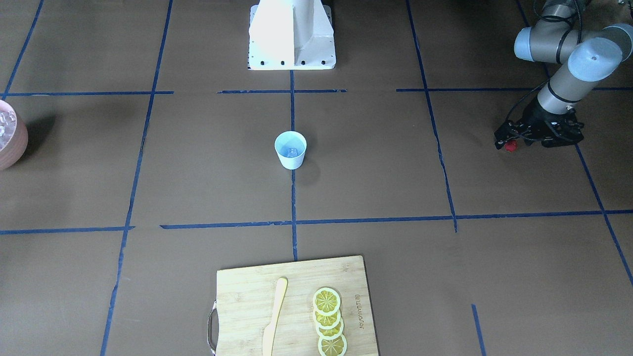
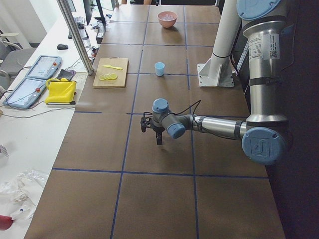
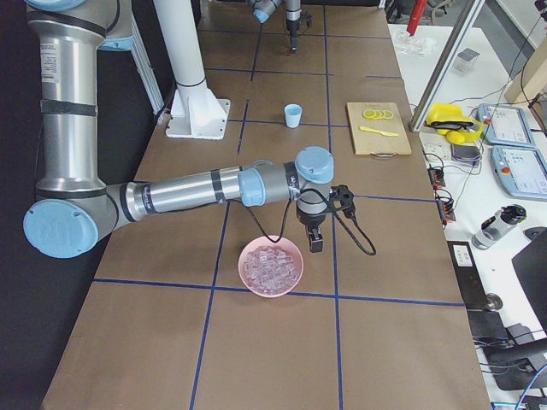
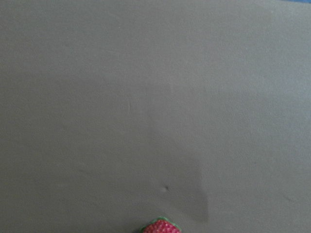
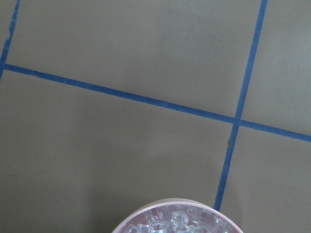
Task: Put ice and strawberries in cup
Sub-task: 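Lower the left gripper onto the red strawberry and grasp it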
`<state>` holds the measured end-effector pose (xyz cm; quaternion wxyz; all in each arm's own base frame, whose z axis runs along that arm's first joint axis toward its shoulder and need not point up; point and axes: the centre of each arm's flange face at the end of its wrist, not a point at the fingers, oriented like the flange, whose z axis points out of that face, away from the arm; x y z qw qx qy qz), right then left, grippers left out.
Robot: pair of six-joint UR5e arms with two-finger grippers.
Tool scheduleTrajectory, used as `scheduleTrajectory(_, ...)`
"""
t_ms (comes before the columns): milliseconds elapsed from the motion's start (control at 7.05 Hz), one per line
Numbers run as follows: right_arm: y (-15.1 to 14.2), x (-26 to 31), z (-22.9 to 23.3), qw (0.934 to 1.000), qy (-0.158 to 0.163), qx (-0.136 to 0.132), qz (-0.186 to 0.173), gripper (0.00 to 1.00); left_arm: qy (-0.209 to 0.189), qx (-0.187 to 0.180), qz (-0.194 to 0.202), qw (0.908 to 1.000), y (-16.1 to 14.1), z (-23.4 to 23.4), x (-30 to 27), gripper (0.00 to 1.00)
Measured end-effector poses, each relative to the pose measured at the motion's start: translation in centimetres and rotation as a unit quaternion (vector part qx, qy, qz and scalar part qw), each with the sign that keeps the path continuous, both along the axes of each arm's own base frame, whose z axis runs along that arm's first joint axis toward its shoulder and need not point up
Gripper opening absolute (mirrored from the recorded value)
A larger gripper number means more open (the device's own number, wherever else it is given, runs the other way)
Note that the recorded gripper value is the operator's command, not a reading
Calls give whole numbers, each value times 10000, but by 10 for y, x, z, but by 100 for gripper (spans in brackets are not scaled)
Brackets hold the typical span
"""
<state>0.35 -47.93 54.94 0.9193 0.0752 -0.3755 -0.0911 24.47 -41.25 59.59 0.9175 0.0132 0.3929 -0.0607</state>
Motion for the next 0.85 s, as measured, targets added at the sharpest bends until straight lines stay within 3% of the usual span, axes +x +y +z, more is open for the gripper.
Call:
scheduleTrajectory(284, -1, 0, -1, 10000, -3, 10, 0, 99, -24, -42, -9, 10000, 1, 3, 0, 62)
scheduleTrajectory(568, -1, 0, -2, 10000, -27, 15, -5, 99, -51, -78, -14, 10000, 3, 7, -1, 19)
scheduleTrajectory(710, -1, -1, -3, 10000, -48, 22, -10, 99, -54, -78, -19, 10000, 3, 7, -2, 6)
scheduleTrajectory(851, -1, -1, -5, 10000, -63, 33, -14, 99, -36, -67, -27, 10000, 3, 5, -2, 1)
